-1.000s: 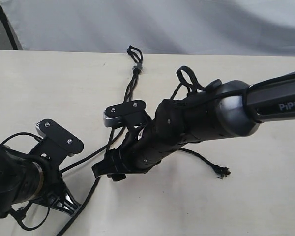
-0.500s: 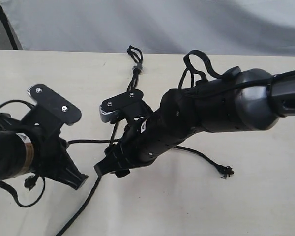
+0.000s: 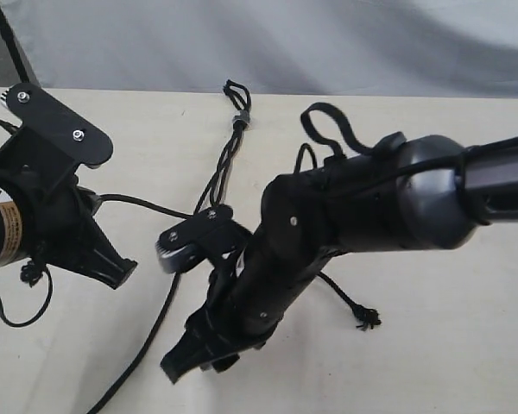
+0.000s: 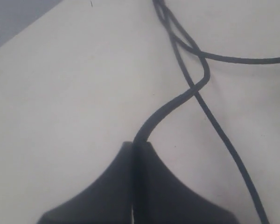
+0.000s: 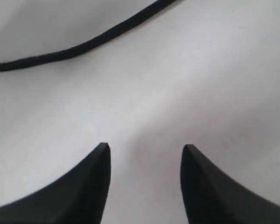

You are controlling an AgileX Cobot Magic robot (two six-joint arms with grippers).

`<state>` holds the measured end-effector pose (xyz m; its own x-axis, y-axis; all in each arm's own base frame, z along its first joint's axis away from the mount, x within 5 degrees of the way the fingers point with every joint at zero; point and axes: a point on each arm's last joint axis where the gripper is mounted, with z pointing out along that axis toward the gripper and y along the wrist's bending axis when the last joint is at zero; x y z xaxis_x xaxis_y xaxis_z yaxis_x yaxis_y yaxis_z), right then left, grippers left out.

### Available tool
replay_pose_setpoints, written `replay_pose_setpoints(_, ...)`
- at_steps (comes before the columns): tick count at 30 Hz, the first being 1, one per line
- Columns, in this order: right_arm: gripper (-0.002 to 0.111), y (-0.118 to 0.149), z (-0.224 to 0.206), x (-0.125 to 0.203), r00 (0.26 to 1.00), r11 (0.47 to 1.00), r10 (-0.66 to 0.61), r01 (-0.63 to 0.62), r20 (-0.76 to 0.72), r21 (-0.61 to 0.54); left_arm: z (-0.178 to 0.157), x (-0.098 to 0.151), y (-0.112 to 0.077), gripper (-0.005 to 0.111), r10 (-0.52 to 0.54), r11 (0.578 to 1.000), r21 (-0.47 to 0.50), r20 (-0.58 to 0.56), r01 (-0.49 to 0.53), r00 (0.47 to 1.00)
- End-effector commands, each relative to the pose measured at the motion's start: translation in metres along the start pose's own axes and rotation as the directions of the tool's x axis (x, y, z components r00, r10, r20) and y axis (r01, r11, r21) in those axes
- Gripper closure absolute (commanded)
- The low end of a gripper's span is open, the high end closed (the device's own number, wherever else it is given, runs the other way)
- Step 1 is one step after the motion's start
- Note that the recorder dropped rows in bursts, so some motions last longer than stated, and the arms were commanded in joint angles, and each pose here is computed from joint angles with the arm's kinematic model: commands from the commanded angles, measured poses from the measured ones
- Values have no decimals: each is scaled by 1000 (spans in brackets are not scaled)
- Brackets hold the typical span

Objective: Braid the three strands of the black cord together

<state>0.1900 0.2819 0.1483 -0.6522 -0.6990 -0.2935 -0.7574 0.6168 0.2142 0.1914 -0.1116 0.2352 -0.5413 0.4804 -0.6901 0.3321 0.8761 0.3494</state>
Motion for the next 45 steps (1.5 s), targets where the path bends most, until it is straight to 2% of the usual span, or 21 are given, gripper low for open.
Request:
replay_pose_setpoints(1,76,28,4,4,997,996,-83,83,-1,-24,-2,-4,2,107,13,1000,-17,16,-12,1000)
replay_pose_setpoints(8,109,63,9,12,982,980,-191,191,7,-49,-2,-4,2,107,13,1000,-19,14,-12,1000)
replay_pose_setpoints(13,109,73,11,18,977,975,-212,211,-13,-61,-3,-2,8,107,19,996,-82,-10,-20,1000)
replay_pose_setpoints(17,109,74,13,19,979,978,-202,202,6,-61,-3,-4,7,107,28,997,-73,5,-28,1000)
replay_pose_setpoints(24,109,103,20,14,949,959,-266,277,169,-50,-3,-4,7,107,29,997,-65,14,-28,999)
replay_pose_setpoints(33,109,136,45,4,915,917,-378,391,141,-77,-3,-4,7,107,27,998,-64,13,-26,1000)
replay_pose_setpoints(40,109,141,49,-9,886,889,-442,454,142,-66,-3,-4,6,107,15,998,-60,6,-15,1000)
replay_pose_setpoints(45,109,141,49,-17,843,861,-497,509,204,-9,-3,-3,7,107,11,998,-65,1,-11,1000)
